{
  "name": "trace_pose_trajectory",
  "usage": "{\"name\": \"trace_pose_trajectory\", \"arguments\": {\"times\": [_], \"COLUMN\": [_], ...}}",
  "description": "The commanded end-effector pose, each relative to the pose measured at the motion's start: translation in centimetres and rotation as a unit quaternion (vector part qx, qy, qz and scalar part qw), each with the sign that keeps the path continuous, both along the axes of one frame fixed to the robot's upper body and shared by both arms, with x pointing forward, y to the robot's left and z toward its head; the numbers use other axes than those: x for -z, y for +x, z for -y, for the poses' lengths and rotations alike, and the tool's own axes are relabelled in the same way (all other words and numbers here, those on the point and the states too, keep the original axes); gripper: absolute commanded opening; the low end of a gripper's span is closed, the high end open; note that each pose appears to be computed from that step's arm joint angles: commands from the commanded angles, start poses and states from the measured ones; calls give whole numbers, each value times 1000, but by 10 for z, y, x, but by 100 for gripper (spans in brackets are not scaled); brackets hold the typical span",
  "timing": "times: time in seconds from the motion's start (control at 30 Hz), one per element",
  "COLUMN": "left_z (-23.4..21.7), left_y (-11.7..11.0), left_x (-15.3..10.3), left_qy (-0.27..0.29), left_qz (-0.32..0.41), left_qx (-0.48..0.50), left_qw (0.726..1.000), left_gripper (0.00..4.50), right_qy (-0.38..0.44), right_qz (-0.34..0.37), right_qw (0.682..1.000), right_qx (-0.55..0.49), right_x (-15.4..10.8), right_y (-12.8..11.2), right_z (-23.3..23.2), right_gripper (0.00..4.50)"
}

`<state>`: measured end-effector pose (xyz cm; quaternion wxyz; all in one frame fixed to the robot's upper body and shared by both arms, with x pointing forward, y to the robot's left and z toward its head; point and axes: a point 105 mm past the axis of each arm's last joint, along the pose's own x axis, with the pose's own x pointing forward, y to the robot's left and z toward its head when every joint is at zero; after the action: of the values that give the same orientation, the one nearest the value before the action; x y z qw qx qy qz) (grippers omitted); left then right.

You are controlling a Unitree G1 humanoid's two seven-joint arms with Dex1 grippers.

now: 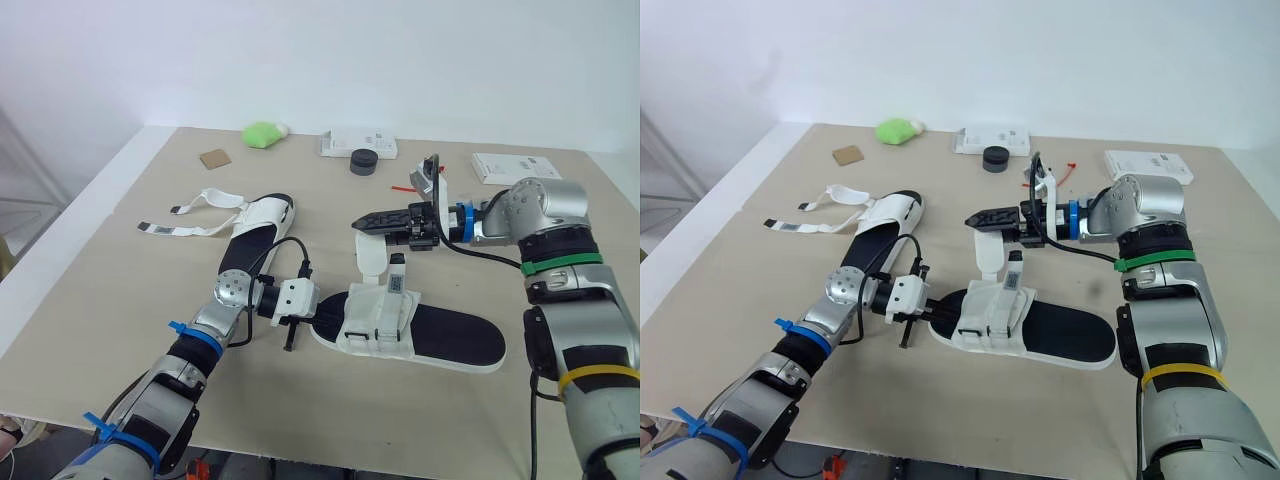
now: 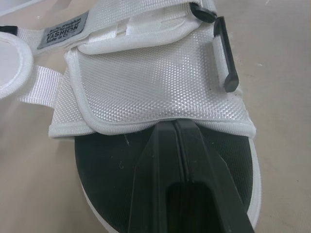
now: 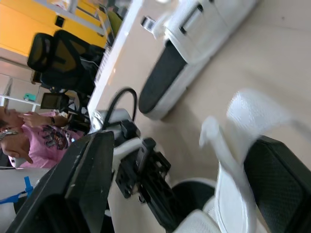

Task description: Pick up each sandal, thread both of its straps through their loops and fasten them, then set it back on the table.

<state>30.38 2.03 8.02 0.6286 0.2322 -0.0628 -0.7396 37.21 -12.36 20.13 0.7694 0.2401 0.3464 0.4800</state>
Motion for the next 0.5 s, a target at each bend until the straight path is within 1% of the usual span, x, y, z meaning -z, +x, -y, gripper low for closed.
{"name": "trace_pose_trajectory", "arguments": {"times": [0.03,0.1,0.13,0.2,0.23,0.3,0.4,0.5], "left_z": [-24,-24,-25,-25,-25,-25,-26,-25], "left_y": [-27,-27,-27,-27,-26,-26,-26,-26], "left_x": [78,78,78,78,78,78,78,77], "left_qy": [139,139,139,140,140,140,141,141], "left_qz": [-106,-106,-106,-106,-106,-106,-106,-107], "left_qx": [-4,-5,-5,-5,-5,-6,-5,-3], "left_qw": [985,985,985,984,984,984,984,984], "left_gripper": [0,0,0,0,0,0,0,0], "right_qy": [24,24,9,-17,-36,-97,-133,-168], "right_qz": [57,86,121,177,204,268,338,425], "right_qw": [998,995,991,979,970,943,908,864], "right_qx": [-22,-45,-62,-101,-123,-171,-211,-211], "right_x": [-23,-27,-28,-26,-23,-6,11,27], "right_y": [-5,-13,-19,-34,-44,-66,-91,-99], "right_z": [-3,-6,-8,-14,-17,-23,-28,-29], "right_gripper": [247,152,115,27,6,6,6,6]}}
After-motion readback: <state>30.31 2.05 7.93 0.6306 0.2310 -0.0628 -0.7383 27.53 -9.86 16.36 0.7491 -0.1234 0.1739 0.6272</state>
